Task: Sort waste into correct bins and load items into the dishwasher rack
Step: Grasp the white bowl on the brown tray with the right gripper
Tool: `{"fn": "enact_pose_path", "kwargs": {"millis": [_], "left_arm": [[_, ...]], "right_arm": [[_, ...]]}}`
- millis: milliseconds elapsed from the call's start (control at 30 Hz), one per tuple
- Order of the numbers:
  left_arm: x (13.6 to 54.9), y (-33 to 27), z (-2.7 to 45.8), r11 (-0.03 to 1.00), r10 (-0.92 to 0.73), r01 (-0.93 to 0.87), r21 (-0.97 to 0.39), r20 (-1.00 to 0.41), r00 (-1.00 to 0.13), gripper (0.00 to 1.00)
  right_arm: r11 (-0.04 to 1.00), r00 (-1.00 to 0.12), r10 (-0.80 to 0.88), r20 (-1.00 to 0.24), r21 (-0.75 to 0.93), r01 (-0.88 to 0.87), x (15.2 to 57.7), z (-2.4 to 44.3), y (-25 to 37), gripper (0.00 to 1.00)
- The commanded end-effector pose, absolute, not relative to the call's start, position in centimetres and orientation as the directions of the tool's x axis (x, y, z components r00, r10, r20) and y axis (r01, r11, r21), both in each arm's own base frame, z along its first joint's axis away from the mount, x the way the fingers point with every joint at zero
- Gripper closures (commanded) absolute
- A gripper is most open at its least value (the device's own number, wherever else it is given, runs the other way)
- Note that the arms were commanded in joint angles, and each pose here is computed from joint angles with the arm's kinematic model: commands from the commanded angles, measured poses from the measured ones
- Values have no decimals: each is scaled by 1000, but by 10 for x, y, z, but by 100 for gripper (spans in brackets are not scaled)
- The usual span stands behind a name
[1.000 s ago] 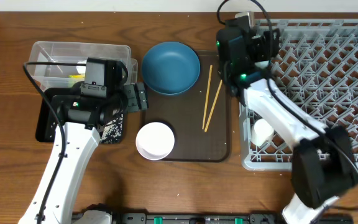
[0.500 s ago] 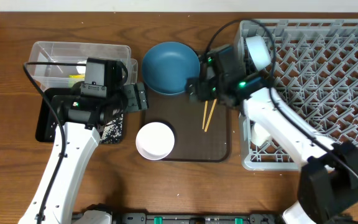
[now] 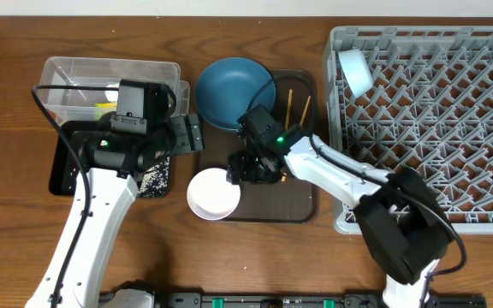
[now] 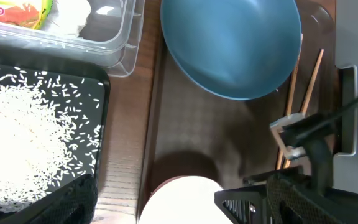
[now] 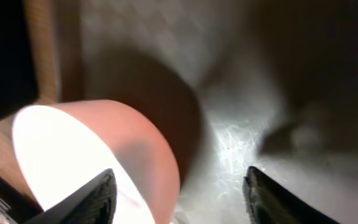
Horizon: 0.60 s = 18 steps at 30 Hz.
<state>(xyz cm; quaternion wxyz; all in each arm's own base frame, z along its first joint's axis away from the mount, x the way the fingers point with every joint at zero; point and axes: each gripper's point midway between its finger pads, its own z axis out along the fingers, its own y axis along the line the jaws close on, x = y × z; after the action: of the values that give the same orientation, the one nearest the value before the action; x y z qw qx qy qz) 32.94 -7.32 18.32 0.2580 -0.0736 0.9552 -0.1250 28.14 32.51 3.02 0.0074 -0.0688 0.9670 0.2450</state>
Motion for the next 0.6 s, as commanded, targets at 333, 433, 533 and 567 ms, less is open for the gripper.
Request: {"fn": "enact_pose_path", "kwargs": {"millis": [333, 433, 533, 567], "left_arm": [[332, -71, 191, 961, -197, -67, -268, -497, -845, 11], [332, -71, 191, 961, -198, -67, -268, -497, -845, 11], [332, -71, 191, 961, -198, -67, -268, -497, -845, 11], [332, -71, 191, 961, -198, -67, -268, -497, -845, 11]], "right_arm": [[869, -989, -148, -18, 475, -139, 281, 30, 312, 99], [864, -987, -138, -80, 478, -159, 296, 50, 301, 99], [898, -979, -75, -191, 414, -149, 319, 89, 266, 99], [911, -972, -52, -230, 389, -140, 326, 102, 252, 99]]}}
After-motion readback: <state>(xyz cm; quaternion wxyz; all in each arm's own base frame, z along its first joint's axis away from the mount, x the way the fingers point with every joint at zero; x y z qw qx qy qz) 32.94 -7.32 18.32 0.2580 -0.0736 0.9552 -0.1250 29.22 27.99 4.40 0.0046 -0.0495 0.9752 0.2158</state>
